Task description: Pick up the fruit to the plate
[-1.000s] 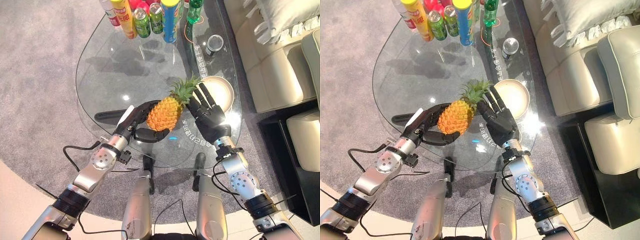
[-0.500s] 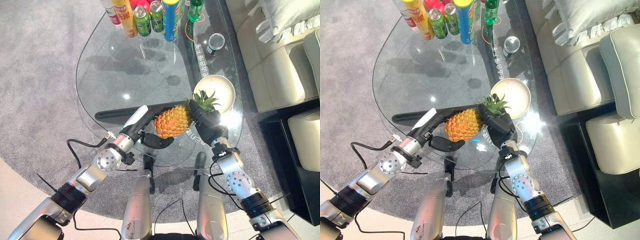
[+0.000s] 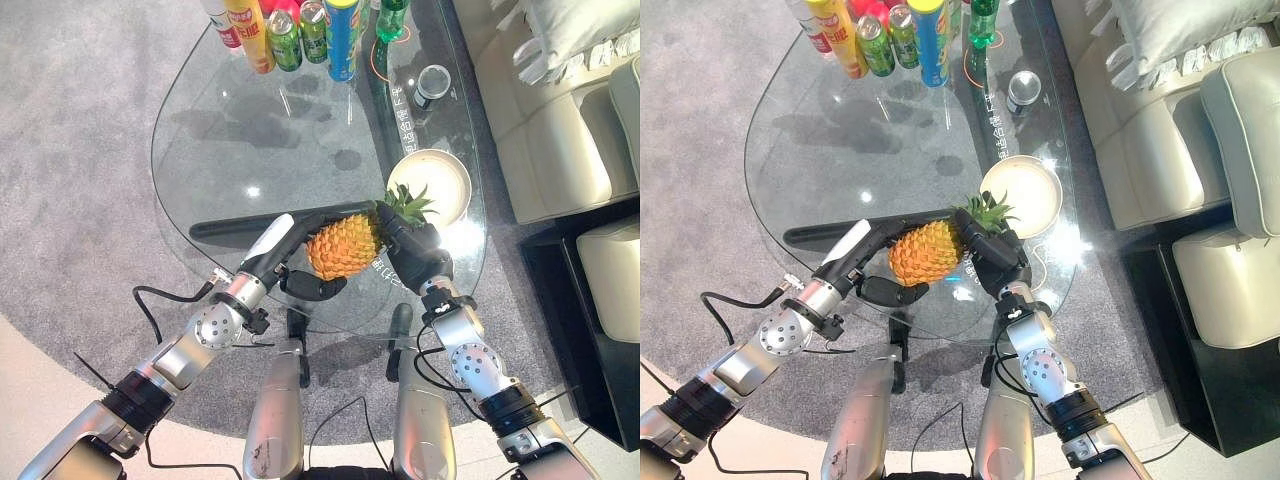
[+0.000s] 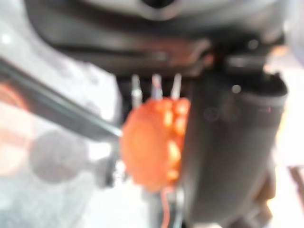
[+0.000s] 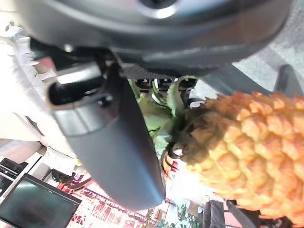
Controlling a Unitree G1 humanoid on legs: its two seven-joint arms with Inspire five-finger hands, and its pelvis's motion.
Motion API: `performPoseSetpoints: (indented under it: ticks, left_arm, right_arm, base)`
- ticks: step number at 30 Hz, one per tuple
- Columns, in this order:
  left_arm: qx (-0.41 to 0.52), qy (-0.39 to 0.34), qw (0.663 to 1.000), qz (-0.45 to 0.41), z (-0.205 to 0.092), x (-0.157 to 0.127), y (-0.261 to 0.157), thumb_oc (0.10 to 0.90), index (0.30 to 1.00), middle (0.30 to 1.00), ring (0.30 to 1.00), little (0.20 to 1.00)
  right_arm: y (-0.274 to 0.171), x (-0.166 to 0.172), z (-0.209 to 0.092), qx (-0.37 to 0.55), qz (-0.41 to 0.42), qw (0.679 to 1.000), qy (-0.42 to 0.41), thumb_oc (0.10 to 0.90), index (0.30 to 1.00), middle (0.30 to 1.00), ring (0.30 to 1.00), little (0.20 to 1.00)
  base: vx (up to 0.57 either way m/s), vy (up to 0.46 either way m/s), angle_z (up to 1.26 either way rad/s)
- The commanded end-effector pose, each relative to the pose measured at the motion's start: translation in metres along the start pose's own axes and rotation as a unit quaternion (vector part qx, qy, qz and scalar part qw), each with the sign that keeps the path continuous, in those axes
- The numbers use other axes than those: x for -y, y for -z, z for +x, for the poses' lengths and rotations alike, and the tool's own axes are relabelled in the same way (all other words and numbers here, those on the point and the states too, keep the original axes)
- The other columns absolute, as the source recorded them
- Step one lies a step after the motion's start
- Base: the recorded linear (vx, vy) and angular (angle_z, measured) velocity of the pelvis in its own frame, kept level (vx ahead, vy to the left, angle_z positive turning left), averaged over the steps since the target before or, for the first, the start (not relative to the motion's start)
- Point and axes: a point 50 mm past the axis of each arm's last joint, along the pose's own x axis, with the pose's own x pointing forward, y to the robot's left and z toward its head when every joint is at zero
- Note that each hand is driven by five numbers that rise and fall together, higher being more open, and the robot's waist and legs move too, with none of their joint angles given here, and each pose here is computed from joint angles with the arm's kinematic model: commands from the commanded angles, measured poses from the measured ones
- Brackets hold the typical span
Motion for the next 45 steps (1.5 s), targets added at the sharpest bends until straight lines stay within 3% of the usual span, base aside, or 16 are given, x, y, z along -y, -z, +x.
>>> performPoseSetpoints:
  ticks: [1,23,24,25,26,45]
  left_arm:
    - [0.25,0.031,0.967,-0.035,0.004,0.011,-0.094,0.1,0.3,0.3,0.3,0.2]
    - [0.184,0.016,0.98,-0.071,0.011,0.012,-0.077,0.105,0.305,0.305,0.305,0.205]
    - [0.18,0.015,0.981,-0.071,0.012,0.011,-0.076,0.292,0.465,0.465,0.465,0.392]
    - [0.174,0.014,0.982,-0.073,0.012,0.011,-0.075,0.399,0.556,0.556,0.556,0.499]
    - [0.164,0.015,0.984,-0.074,0.013,0.011,-0.072,0.8,0.9,0.9,0.9,0.9]
    - [0.125,-0.001,0.988,-0.086,0.012,0.011,-0.059,0.8,0.9,0.9,0.9,0.9]
  right_arm:
    - [-0.012,-0.078,0.016,0.041,0.029,0.978,-0.203,0.1,0.3,0.3,0.3,0.2]
    - [-0.019,-0.083,0.015,0.068,0.026,0.974,-0.214,0.1,0.3,0.3,0.3,0.2]
    - [-0.02,-0.082,0.015,0.068,0.026,0.974,-0.213,0.1,0.3,0.3,0.3,0.2]
    - [-0.02,-0.082,0.016,0.069,0.025,0.974,-0.212,0.1,0.3,0.3,0.3,0.2]
    - [-0.021,-0.082,0.016,0.071,0.025,0.975,-0.211,0.1,0.3,0.3,0.3,0.2]
    - [-0.026,-0.076,0.013,0.088,0.018,0.976,-0.199,0.1,0.3,0.3,0.3,0.2]
  base:
    - [0.0,0.0,0.0]
    - [0.0,0.0,0.0]
    - [0.0,0.0,0.0]
    - [0.0,0.0,0.0]
    - [0.0,0.0,0.0]
    - [0.0,0.0,0.0]
